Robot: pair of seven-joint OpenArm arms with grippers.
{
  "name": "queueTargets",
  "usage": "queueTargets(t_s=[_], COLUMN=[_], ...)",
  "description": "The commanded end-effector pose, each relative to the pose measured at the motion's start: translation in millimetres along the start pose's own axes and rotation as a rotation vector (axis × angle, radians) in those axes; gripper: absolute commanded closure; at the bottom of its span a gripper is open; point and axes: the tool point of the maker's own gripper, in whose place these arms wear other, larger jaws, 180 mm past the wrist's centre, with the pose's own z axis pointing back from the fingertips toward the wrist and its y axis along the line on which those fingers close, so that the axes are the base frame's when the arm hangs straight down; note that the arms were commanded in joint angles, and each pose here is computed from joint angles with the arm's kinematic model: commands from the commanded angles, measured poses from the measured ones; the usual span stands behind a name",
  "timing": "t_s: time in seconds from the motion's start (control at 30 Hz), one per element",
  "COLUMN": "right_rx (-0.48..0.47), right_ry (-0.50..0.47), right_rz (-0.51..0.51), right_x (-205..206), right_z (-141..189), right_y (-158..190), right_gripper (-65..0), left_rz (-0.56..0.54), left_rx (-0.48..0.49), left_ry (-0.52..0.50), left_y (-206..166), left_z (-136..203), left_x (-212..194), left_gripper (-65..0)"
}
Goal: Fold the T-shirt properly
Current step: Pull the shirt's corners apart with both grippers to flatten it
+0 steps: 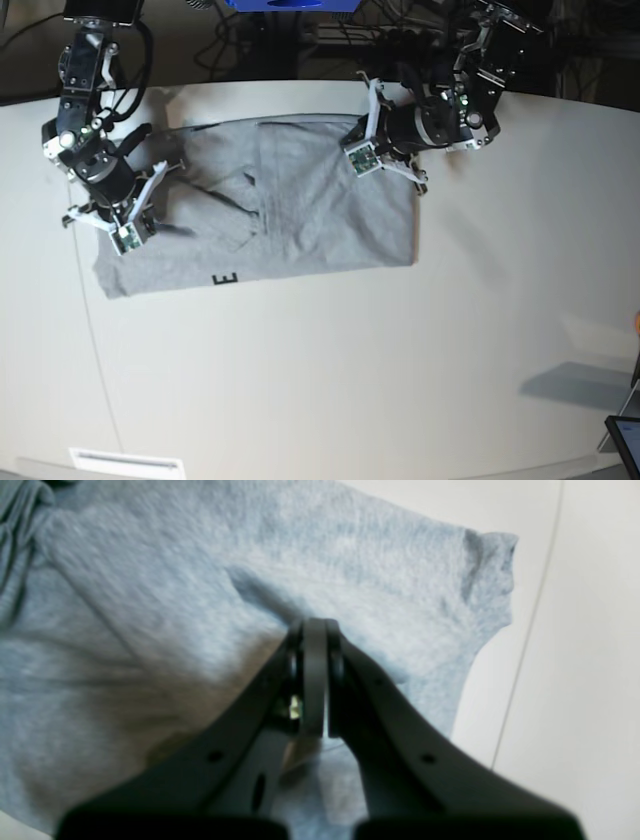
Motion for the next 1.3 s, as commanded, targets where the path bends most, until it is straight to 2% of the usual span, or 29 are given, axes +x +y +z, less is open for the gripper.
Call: queueTargets(t_s=[0.0, 0.2, 0.4, 0.7, 0.9, 1.13, 1.27], right_rx=[-0.024, -0.095, -0.095, -0.091, -0.091, -0.091, -0.091], right_ry=[-0.055, -0.056, -0.050, -0.049, -0.047, -0.047, -0.047], right_rz=[-0.001, -0.085, -0.091, -0.102, -0.103, -0.103, -0.103], right_x=[14.7, 6.7, 4.7, 3.5, 2.6, 2.6, 2.6], right_z=[5.0, 11.6, 11.8, 11.3, 11.6, 11.6, 11.6], right_y=[-10.2, -30.5, -29.6, -26.4, -26.6, -26.6, -26.6], right_gripper=[0.0, -0.1, -0.1, -0.1, -0.1, -0.1, -0.1], left_rz=[-0.034, -0.001, -0.015, -0.016, -0.010, 0.029, 0.021], left_rx=[0.032, 0.129, 0.199, 0.188, 0.177, 0.126, 0.107], left_ry=[0.134, 0.165, 0.169, 0.090, 0.095, 0.136, 0.133], left_y=[8.9, 43.7, 72.3, 60.8, 55.2, 28.6, 11.6], left_z=[5.7, 26.2, 40.8, 34.5, 33.4, 31.5, 35.8], left_x=[-29.0, -44.7, -43.4, -15.0, -18.4, -40.3, -40.1], left_gripper=[-1.0, -1.0, -1.0, -1.0, -1.0, -1.0, -1.0])
